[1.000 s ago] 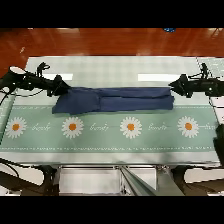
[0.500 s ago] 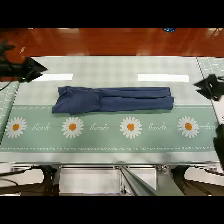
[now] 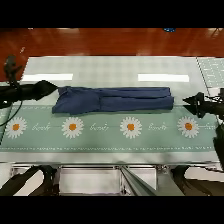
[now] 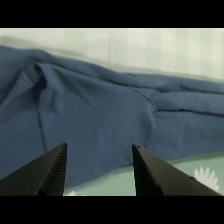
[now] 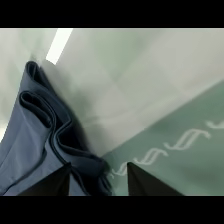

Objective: Fold the shirts.

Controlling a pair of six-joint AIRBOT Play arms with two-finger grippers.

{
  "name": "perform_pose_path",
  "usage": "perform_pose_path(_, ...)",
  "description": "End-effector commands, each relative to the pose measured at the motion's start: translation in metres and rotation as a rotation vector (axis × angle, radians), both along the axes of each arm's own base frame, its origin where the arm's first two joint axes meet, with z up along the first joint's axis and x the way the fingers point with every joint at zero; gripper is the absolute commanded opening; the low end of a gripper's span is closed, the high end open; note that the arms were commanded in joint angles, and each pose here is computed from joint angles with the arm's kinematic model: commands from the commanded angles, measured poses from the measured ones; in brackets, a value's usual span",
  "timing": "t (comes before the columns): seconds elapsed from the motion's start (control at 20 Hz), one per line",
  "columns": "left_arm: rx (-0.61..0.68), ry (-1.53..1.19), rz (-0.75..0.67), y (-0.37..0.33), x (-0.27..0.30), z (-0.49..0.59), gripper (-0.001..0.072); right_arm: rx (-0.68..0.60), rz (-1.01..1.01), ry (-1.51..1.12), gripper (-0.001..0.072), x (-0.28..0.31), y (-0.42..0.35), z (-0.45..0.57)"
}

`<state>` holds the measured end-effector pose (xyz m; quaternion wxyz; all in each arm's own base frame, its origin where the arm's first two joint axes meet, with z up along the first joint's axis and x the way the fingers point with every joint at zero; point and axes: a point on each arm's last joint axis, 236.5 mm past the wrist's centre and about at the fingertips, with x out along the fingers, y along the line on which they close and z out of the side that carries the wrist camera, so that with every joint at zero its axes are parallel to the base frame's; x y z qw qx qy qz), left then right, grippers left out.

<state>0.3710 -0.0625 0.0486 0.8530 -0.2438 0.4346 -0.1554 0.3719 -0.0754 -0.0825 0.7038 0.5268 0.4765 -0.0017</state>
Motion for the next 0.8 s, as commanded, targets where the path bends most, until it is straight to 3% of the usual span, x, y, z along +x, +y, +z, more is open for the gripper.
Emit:
perform_pose_path(0.0,0.003,0.018,-0.038,-0.018,-0.01,-0.014,0.0504,0.075,0.051,-0.003,0.0418,0.015,0.027,-0.014)
perform_pose_path(0.4,-0.014,0.027,-0.023,-0.02,-0.009,-0.013,0.0504,0.07,0.216,0.011,0.0393,0.062,0.096,-0.018)
perform_pose_path(0.45,-0.013,0.027,-0.023,-0.02,-0.009,-0.013,0.0504,0.06,0.226,0.001,0.0302,0.07,0.102,-0.016)
perform_pose_path(0.5,-0.013,0.027,-0.023,-0.02,-0.009,-0.013,0.0504,0.042,0.237,-0.017,0.0129,0.077,0.106,-0.012)
perform_pose_path(0.55,-0.013,0.027,-0.023,-0.02,-0.009,-0.013,0.0503,0.03,0.259,-0.04,0.002,0.082,0.111,-0.006)
perform_pose_path(0.65,-0.013,0.027,-0.024,-0.02,-0.009,-0.013,0.0501,0.024,0.31,-0.07,0.0019,0.082,0.117,0.013)
perform_pose_path(0.7,-0.013,0.027,-0.024,-0.021,-0.009,-0.013,0.0455,0.0,0.333,-0.082,0.0019,0.077,0.115,0.024)
perform_pose_path(0.75,-0.014,0.029,-0.026,-0.021,-0.01,-0.013,0.0237,-0.055,0.366,-0.084,0.0019,0.068,0.107,0.035)
